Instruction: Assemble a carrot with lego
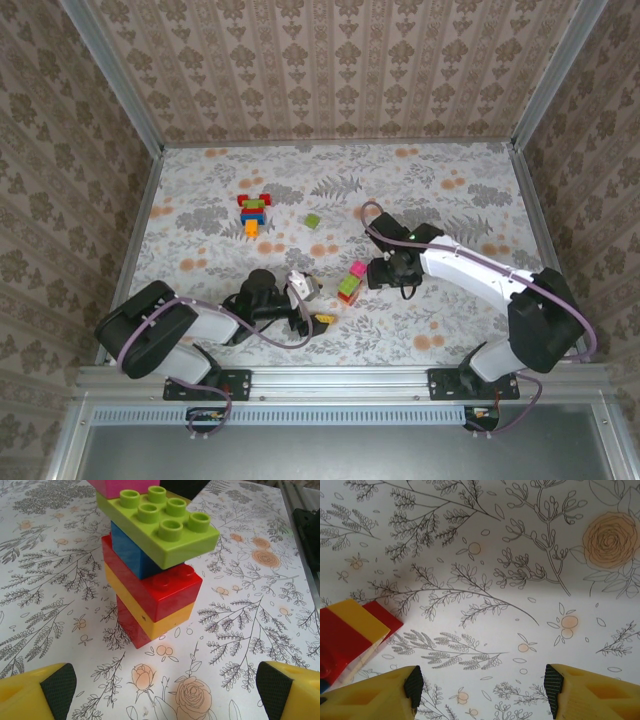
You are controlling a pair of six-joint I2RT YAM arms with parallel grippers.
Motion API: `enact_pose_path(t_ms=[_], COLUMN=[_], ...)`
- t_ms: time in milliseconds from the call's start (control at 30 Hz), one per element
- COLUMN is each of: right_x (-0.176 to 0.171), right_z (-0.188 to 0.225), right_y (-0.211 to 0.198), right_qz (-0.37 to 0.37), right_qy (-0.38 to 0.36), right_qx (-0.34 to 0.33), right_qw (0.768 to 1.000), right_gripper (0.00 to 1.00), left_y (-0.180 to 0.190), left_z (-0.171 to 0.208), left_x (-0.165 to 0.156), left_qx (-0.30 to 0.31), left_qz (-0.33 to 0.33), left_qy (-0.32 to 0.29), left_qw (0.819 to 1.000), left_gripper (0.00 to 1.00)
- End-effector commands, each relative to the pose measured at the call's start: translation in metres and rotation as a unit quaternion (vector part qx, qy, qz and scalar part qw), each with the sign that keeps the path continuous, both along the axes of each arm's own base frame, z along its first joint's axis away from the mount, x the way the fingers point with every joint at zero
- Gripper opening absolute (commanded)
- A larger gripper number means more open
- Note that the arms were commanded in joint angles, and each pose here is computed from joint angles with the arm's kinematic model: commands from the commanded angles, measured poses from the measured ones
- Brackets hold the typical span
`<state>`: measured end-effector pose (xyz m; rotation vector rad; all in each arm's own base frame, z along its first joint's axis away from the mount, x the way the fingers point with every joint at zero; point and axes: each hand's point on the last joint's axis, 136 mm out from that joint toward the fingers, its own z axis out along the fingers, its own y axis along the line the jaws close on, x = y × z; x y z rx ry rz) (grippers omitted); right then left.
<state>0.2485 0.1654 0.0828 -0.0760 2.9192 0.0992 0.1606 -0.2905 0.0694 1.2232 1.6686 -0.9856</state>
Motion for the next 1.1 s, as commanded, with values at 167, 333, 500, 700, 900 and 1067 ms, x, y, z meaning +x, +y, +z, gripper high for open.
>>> enact_pose_path(t_ms=[167,333,500,700,900,1067], right_x=[0.029,0.042,0.053,0.065,0.072,0.075], right_z=[0.001,-0.001,0.001,0.002,0.004,0.004], right_y=[0.004,0.007,0.013,0.024,0.03,0.036], right_qz=[0.008,0.006,0.011,0.018,0.023,0.03], right_qy=[-0.012,-0.013,-0.015,-0.017,-0.018,-0.015], right_qx=[-0.007,-0.005,-0.004,0.008,0.012,0.021], right_qw=[1.0,1.0,1.0,1.0,1.0,0.999], right_gripper=[0.68,0.68,0.68,0.68,0.68,0.67], left_y=[-0.007,-0.008,-0.008,-0.008,-0.009,-0.01], left_z=[0.002,-0.001,-0.001,-0.002,-0.005,-0.006], left_x=[0.003,0.003,0.004,0.004,0.005,0.006], left_qx=[0.002,0.005,0.006,0.007,0.012,0.014], left_qz=[-0.006,-0.007,-0.008,-0.007,-0.006,-0.005], left_qy=[-0.007,-0.005,-0.006,-0.005,-0.002,-0.001], left_qw=[1.0,1.0,1.0,1.0,1.0,1.0], left_gripper=[0.96,0.96,0.96,0.96,0.96,0.96])
